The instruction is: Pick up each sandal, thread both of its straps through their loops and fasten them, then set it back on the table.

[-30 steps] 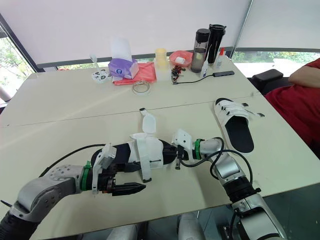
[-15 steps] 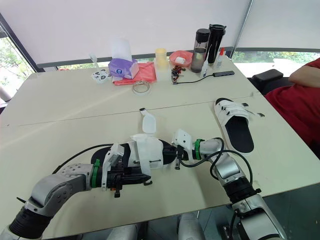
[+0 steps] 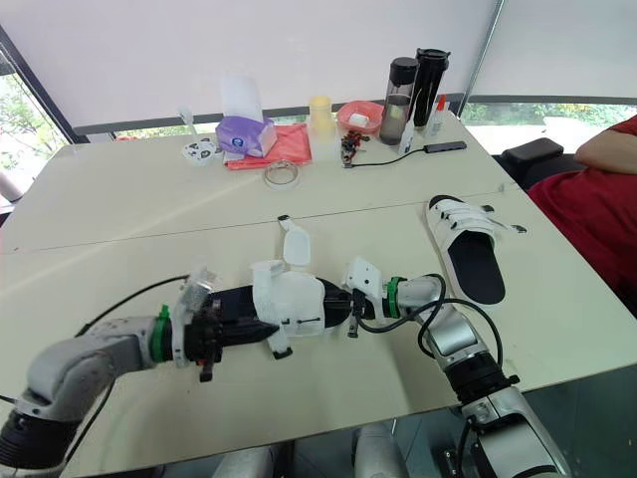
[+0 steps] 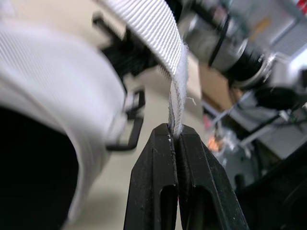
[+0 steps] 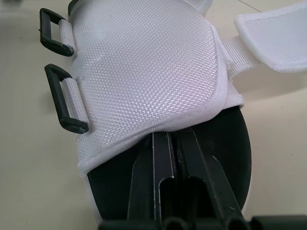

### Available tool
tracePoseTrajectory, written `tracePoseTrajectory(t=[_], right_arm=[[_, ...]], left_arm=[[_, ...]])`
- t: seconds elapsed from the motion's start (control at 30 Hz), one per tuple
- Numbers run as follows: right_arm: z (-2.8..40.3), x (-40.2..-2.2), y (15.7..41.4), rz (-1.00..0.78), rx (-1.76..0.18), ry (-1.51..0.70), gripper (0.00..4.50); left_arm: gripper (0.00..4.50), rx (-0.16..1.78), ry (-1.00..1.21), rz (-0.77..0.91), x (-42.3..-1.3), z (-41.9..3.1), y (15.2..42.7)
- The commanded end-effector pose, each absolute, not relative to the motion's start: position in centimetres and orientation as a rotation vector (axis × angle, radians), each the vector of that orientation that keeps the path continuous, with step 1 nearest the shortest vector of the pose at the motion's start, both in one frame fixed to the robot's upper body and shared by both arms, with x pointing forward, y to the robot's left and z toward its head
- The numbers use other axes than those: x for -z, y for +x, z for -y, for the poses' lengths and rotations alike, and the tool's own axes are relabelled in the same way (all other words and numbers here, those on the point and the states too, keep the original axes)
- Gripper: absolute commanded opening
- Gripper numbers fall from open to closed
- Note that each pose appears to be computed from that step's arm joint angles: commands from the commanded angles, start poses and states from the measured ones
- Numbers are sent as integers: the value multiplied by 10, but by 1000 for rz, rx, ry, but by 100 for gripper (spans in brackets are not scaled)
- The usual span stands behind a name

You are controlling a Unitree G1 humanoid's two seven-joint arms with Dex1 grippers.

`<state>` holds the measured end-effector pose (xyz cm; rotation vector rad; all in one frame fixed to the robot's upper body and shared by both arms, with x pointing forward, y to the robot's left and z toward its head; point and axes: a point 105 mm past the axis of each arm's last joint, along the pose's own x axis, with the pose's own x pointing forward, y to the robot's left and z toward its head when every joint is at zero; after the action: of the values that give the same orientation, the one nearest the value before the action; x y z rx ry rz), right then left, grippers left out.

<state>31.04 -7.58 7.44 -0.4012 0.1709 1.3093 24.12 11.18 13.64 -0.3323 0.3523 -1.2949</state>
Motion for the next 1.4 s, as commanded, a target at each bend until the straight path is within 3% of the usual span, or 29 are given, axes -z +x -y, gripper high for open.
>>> tracePoseTrajectory(t=[0.03,0.57,1.4], right_arm=[[79,-35,303,-344,-1308,-406,4],[78,-35,304,-342,-1303,-413,4],[80,-34,304,-344,-1282,-410,4]], left_arm=[[9,1311,-408,-253,-170,-118,255],[9,1412,-340,-414,-150,-129,291],[9,1521,-268,-417,-158,-116,284]])
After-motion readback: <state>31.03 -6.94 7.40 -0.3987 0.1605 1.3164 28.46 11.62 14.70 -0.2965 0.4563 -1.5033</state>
